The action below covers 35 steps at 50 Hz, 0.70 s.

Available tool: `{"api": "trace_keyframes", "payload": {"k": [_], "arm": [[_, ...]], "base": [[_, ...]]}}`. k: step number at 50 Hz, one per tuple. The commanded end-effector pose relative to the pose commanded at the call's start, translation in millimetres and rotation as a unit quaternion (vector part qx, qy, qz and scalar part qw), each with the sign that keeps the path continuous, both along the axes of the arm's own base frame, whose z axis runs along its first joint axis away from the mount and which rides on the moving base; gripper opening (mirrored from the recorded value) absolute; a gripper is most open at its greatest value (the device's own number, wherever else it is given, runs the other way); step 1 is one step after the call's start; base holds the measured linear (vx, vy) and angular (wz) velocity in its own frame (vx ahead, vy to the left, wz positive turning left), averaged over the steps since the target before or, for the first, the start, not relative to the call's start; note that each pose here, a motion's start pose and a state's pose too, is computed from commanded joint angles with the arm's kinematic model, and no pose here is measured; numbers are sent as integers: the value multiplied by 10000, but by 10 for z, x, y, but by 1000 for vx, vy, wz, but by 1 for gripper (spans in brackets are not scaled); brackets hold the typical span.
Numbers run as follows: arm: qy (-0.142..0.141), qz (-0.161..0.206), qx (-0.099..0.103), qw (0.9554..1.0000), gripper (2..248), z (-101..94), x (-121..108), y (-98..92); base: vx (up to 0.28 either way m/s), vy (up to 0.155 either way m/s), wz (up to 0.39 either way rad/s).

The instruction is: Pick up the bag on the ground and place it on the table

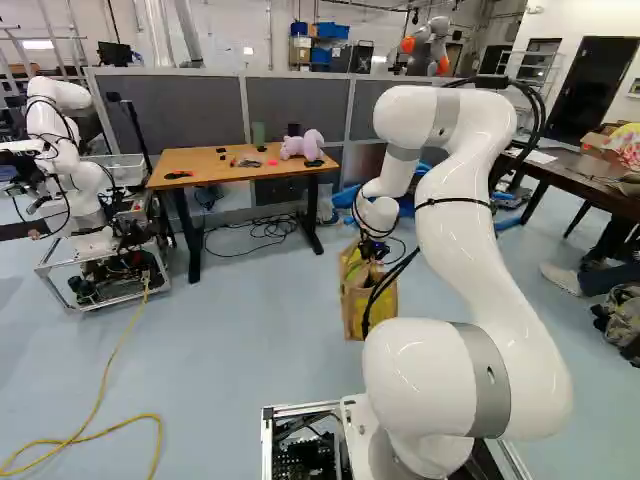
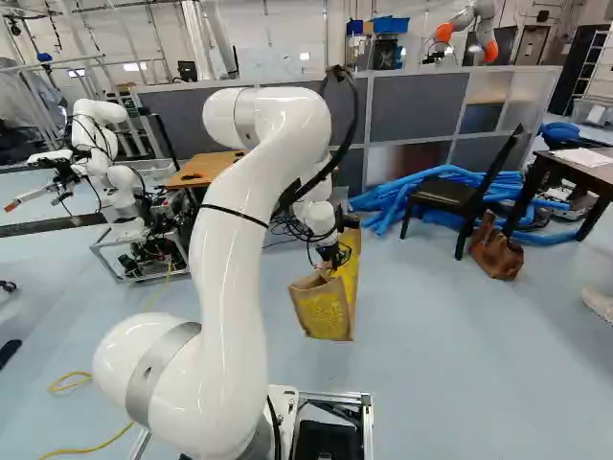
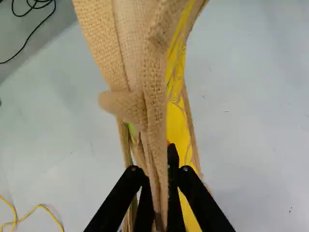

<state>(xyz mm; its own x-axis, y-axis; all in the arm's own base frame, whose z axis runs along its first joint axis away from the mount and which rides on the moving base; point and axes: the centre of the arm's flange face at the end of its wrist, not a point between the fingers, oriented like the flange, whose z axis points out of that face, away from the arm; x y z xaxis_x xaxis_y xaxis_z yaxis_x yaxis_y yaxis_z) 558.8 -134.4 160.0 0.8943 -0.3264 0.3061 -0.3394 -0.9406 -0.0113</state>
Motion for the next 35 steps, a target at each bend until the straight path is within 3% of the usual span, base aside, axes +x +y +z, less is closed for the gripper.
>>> {"api": "trace_keyframes", "payload": {"k": [35], "arm": [[69, 54, 185, 9998, 21, 482, -139, 71]], "base": [[0, 0, 0]]}}
